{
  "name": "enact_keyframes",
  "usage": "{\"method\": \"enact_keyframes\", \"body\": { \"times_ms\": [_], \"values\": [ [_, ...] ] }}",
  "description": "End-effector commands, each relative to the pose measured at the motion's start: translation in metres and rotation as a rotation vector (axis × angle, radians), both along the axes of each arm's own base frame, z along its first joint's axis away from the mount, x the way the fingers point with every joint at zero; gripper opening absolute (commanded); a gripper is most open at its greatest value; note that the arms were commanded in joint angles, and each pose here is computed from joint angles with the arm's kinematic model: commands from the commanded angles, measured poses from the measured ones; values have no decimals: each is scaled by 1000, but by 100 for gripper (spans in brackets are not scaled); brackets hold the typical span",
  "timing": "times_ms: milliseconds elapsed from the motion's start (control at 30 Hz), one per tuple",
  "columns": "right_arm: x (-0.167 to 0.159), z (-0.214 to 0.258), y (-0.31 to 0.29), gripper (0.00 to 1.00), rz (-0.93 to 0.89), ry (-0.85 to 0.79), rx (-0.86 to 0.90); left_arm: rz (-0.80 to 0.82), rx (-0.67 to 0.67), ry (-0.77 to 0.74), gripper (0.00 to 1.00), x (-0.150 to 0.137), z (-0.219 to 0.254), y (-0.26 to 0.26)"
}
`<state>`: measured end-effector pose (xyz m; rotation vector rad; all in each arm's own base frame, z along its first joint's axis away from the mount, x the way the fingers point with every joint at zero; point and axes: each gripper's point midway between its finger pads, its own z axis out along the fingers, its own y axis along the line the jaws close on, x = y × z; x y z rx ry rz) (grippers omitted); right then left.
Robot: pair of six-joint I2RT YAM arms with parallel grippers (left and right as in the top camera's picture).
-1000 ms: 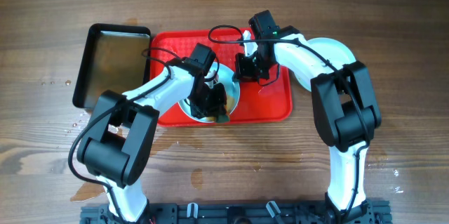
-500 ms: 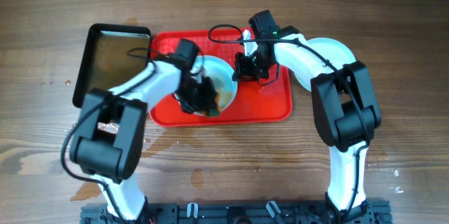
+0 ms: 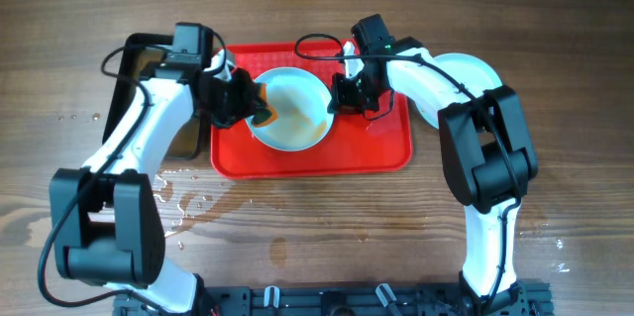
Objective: Clean dirty plates on tray and stack at the side
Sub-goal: 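Lower the plate flat onto the tray and withdraw the sponge left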
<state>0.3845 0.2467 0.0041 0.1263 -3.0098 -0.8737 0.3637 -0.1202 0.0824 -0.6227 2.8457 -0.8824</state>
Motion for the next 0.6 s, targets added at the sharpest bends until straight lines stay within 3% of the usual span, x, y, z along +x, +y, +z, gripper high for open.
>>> {"method": "enact_keyframes", "body": {
  "times_ms": [0, 267, 567],
  "values": [
    [4, 2, -2, 4, 10, -29, -12, 8, 52, -50, 4, 9, 6, 15],
    [21, 28, -45, 4, -66, -167, -259, 42, 156, -56, 4, 12, -1, 32],
    [16, 25, -52, 4, -75, -156, -315, 47, 173, -57, 4, 13, -3, 34]
  ]
}}
